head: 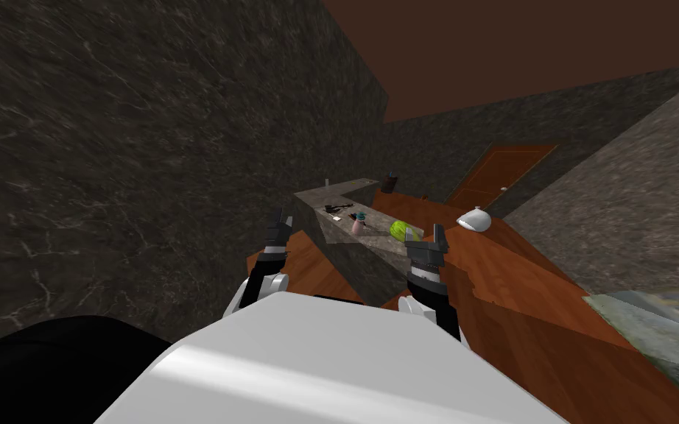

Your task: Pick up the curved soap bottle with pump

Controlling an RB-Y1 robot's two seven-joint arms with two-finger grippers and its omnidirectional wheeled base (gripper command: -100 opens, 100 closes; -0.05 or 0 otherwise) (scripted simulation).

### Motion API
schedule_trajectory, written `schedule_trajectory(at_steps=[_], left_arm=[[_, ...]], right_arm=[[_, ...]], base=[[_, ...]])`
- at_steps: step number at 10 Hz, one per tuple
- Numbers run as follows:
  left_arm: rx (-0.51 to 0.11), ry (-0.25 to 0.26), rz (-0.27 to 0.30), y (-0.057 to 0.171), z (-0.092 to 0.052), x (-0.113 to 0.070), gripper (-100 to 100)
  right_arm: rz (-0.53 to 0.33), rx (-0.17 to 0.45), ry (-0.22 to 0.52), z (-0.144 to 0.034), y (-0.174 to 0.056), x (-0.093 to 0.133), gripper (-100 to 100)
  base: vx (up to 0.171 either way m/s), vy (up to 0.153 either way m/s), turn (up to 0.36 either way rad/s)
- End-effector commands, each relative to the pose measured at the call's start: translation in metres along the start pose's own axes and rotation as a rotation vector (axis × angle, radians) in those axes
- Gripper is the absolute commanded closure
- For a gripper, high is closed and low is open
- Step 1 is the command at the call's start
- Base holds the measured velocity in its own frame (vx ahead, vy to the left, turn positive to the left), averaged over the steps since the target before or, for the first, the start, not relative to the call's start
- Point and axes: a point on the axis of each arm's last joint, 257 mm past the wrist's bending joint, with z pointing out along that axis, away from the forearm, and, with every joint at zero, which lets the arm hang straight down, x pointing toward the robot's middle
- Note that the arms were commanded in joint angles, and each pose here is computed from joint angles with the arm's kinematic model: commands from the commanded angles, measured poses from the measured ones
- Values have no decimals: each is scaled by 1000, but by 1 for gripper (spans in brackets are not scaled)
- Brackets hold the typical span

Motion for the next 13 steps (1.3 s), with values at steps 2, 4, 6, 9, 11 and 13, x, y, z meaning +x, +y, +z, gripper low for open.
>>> schedule_trajectory(at_steps=[2,4,6,9,11,13], left_arm=[[0,0,0,0,0,0,0],[0,0,0,0,0,0,0],[0,0,0,0,0,0,0],[0,0,0,0,0,0,0],[0,0,0,0,0,0,0],[0,0,0,0,0,0,0]], right_arm=[[-75,61,27,-14,-8,-9,-100],[-145,122,47,-30,-16,-20,-100],[-186,158,59,-39,-20,-26,-100],[-276,242,86,-61,-28,-41,-100],[-370,321,123,-80,-32,-55,-100],[-421,379,139,-96,-35,-65,-100]], base=[[24,42,84],[55,67,83],[35,60,71],[46,63,86],[57,57,120],[52,42,84]])
